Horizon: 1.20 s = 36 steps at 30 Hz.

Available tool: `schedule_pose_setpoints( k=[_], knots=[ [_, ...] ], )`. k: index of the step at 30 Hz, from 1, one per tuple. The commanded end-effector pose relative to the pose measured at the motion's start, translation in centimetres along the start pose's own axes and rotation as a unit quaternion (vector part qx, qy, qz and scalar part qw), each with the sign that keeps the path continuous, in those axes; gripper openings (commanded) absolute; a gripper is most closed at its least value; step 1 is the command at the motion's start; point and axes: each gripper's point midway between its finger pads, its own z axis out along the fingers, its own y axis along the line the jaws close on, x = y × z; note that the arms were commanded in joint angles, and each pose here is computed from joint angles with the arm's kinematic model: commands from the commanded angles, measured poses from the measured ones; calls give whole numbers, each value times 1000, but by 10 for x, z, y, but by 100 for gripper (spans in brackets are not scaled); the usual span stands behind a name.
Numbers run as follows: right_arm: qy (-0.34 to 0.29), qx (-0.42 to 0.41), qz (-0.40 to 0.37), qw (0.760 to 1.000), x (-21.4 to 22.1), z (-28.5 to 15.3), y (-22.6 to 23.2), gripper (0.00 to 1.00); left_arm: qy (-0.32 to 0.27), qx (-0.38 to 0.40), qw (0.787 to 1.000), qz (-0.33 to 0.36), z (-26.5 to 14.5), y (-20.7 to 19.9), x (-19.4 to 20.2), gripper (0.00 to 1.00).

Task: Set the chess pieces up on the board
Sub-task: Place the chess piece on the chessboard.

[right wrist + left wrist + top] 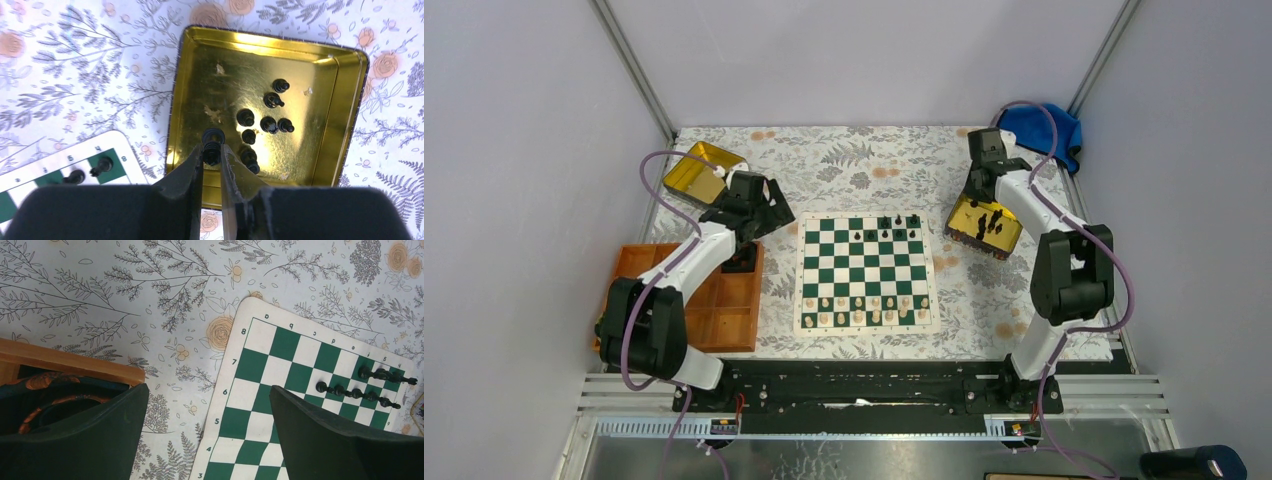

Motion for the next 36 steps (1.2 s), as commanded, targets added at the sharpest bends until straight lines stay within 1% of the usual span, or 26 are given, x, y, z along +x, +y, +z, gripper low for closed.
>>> schedule_pose_setpoints(
  k=[1, 7, 16, 23, 28, 36],
  knots=[
    [-54, -38, -9, 998, -40, -42, 20, 0, -9, 4, 1000, 6, -8, 1, -3, 99],
    [-67, -73, -40, 994, -47, -61, 59, 0, -14, 6, 1000, 5, -12, 2, -4, 99],
    [-66, -130, -104, 984, -37, -80, 147, 0, -17, 18, 1000, 0, -19, 0, -2, 99],
    [-54, -155, -148, 975, -20, -82, 203, 0, -19, 38, 999, -10, -26, -3, 2, 99],
    [-37, -165, -179, 969, 3, -76, 235, 0, -18, 42, 999, -10, -29, -2, 7, 99],
    [-13, -182, -204, 962, 33, -70, 267, 0, -15, 42, 999, -6, -29, 1, 12, 99]
  ],
)
